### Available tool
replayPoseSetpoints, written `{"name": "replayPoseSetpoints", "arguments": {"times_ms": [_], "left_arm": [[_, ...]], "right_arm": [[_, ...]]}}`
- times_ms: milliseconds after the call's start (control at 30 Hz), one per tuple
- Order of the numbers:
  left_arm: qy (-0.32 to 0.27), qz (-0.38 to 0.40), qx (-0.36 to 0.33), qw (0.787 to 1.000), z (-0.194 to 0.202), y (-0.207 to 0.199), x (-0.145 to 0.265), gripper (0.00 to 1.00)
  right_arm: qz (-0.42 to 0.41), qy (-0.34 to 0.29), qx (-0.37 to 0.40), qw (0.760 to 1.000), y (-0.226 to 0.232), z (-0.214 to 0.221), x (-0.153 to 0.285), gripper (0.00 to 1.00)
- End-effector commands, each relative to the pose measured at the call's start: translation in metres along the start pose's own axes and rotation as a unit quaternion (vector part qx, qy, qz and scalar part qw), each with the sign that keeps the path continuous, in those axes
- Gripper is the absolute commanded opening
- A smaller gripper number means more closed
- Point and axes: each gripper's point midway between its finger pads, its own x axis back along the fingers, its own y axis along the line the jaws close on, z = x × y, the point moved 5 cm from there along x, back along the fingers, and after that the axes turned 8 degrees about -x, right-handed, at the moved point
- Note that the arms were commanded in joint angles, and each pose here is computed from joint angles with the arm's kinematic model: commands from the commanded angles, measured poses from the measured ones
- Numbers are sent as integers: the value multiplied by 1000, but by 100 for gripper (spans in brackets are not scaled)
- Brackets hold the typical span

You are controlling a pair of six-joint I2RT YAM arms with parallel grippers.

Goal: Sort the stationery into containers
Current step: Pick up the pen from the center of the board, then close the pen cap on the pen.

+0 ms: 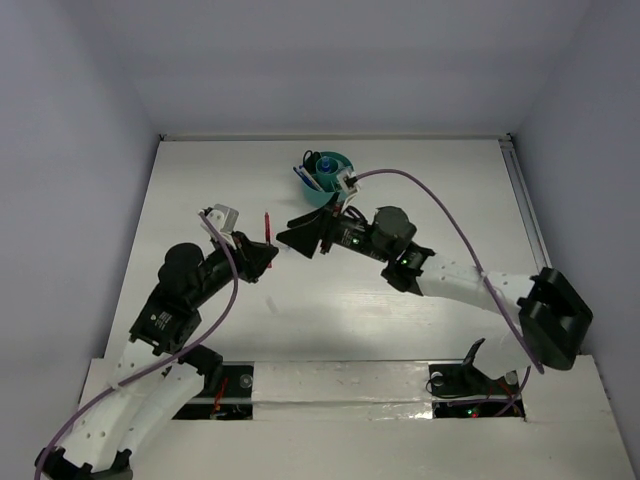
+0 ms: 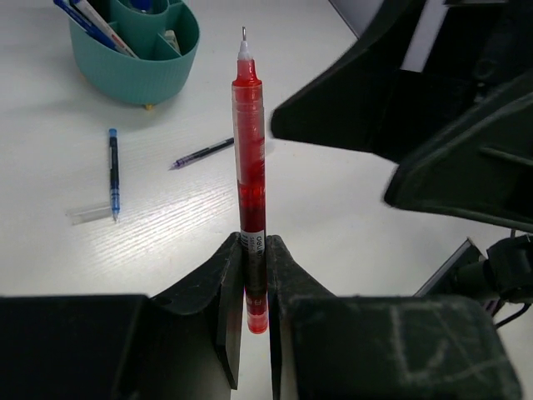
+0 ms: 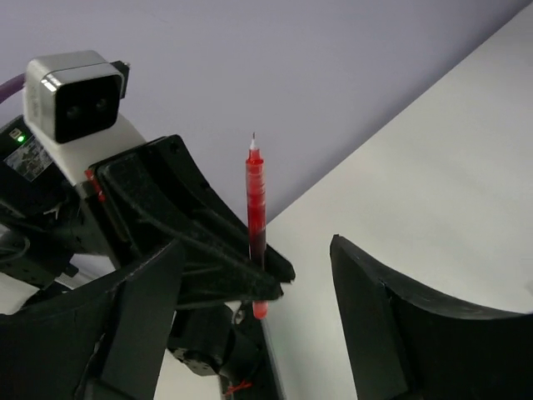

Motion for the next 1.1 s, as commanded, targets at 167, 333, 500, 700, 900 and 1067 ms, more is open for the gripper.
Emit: {"name": "replayPoseSetpoints", "arguments": {"times_ms": [167, 333, 500, 700, 900, 1067], "left_arm": [[-73, -65, -10, 995, -24, 12, 19, 0], [-112, -93, -11, 989, -34, 16, 34, 0], [-127, -111, -9, 986, -37, 19, 41, 0], [-129, -109, -10, 986, -37, 18, 42, 0], [-125, -105, -13, 987, -37, 18, 41, 0], [-127, -106, -14, 986, -37, 19, 42, 0]], "right_arm": [[88, 90, 59, 990, -20, 23, 47, 3], [127, 170, 49, 976, -51, 69, 49, 0], [204, 268, 60, 939, -86, 130, 36, 32], [282, 311, 93, 903, -115, 160, 15, 64], [318, 343, 145, 872, -129, 189, 0, 65], [352, 356, 188, 845, -139, 202, 2, 63]]}}
